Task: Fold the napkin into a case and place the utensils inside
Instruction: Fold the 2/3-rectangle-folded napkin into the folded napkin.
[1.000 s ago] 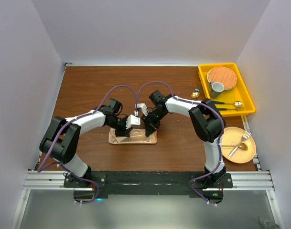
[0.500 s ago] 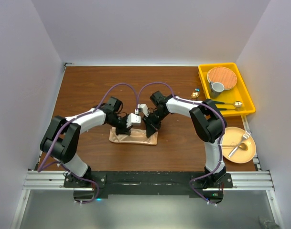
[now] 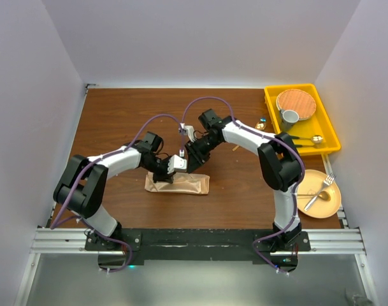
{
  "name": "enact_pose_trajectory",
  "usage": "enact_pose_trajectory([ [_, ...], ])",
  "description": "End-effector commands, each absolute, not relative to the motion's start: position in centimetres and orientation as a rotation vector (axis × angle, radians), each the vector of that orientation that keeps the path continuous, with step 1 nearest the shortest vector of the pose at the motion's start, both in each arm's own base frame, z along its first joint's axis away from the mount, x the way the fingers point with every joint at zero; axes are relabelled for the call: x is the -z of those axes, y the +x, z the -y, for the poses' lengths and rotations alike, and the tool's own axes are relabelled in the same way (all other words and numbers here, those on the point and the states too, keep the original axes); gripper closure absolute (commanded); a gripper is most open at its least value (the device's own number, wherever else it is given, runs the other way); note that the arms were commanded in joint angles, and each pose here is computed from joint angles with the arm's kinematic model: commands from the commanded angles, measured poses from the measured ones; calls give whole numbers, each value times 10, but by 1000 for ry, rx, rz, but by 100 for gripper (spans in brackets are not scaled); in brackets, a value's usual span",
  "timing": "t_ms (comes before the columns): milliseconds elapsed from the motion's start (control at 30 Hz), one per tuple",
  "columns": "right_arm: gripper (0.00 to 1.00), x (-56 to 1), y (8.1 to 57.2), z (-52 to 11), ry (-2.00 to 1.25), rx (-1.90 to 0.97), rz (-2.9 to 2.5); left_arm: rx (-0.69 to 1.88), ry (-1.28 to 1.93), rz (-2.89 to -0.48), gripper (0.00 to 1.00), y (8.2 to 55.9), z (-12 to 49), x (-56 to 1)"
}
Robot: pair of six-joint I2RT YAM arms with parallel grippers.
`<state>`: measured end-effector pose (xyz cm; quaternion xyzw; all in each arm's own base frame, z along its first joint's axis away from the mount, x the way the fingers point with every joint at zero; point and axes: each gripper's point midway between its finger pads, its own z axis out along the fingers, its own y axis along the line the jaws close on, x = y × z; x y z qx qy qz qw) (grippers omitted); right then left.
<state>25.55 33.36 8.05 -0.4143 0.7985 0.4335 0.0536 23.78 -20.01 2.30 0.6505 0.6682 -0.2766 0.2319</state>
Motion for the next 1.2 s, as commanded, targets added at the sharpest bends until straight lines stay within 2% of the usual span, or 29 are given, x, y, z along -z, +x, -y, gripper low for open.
enact_pose_trajectory([
  [0, 73, -94, 269, -348, -1164, -1360, -2413, 769, 1814, -1794, 100, 234, 201, -26],
  [200, 85, -63, 272, -351, -1153, -1290, -2484, 773, 1797, -1796, 100, 235, 203, -28],
  [533, 93, -25, 273, -340, -1250, -1068, -2565, 787, 1720, -1786, 100, 242, 212, -51],
  [767, 96, -15, 272, -331, -1334, -985, -2525, 786, 1610, -1832, 100, 263, 216, -64],
  [967, 96, -14, 276, -329, -1369, -957, -2504, 777, 1496, -1934, 100, 289, 203, -53],
  [1167, 96, -14, 277, -330, -1381, -953, -2492, 787, 1485, -1997, 100, 291, 194, -36],
])
